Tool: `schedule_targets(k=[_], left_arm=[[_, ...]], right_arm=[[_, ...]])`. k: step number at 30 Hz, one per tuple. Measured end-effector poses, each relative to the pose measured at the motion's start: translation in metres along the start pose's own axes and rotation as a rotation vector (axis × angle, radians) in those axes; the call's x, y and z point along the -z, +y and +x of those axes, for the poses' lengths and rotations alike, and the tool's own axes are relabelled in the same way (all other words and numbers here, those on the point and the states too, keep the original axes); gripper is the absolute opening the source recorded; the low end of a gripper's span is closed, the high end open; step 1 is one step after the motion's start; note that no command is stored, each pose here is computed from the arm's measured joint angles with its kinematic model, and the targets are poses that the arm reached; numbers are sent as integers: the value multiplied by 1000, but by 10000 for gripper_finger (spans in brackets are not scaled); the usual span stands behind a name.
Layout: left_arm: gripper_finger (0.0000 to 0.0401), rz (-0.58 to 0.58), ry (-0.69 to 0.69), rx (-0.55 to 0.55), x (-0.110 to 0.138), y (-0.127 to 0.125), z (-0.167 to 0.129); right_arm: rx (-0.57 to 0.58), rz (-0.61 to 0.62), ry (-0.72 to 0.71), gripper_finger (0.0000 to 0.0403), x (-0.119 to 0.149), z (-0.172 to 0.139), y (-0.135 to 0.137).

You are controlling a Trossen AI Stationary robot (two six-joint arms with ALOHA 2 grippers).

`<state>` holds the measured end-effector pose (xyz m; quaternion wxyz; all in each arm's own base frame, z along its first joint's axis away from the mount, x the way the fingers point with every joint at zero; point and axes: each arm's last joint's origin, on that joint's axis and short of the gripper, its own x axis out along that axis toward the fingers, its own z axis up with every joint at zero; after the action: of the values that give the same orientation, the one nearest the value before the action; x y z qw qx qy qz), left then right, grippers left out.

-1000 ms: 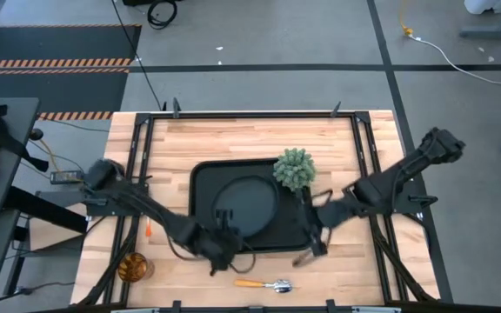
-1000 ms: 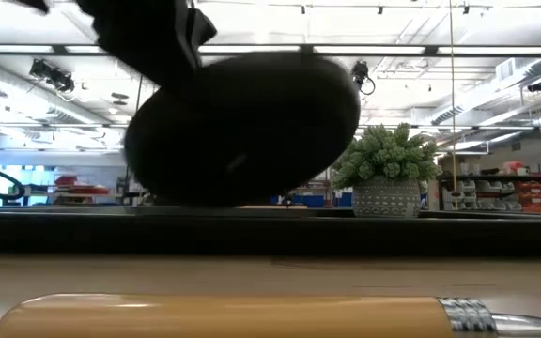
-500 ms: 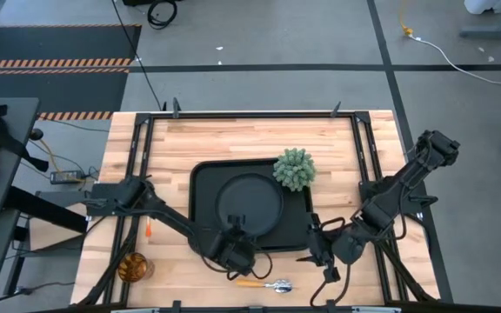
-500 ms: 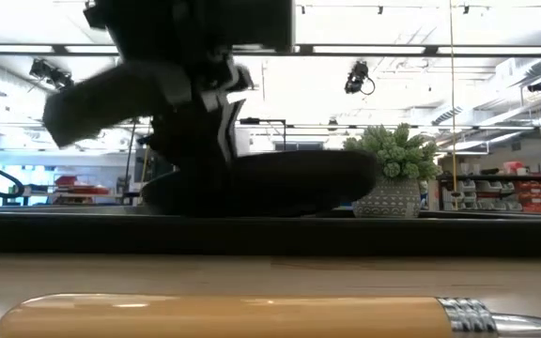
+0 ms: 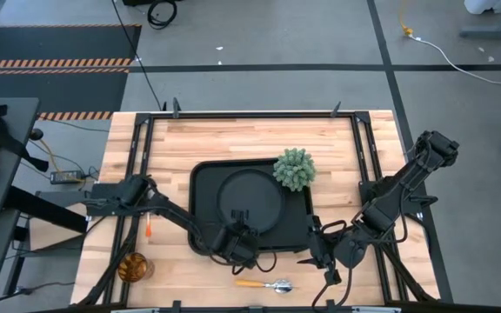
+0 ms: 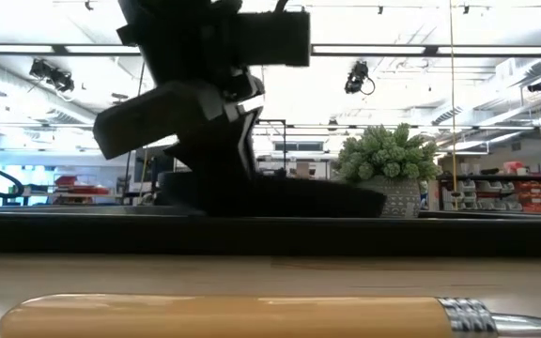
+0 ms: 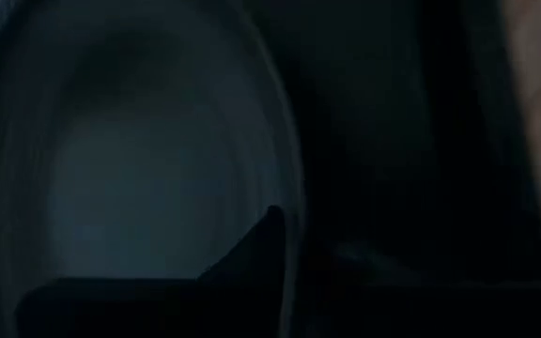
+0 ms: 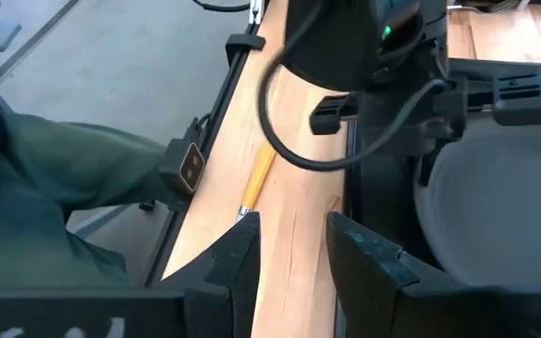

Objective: Pick and place plate/cup/fork/spoon on tray
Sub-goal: Put the black plate on the black tray to the left of the green potted plant

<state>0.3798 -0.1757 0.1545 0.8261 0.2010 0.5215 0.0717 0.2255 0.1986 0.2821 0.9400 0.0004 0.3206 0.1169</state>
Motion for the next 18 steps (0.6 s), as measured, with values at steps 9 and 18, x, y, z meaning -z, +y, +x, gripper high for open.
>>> schedule_targets(k=[9, 18], left_arm=[[104, 34, -54, 7, -6, -1, 0], [100, -16, -145, 48, -23, -16, -36]], right_arm=[[-2, 3, 1, 130, 0, 0, 0], [-10, 4, -19, 130, -2, 0, 1]])
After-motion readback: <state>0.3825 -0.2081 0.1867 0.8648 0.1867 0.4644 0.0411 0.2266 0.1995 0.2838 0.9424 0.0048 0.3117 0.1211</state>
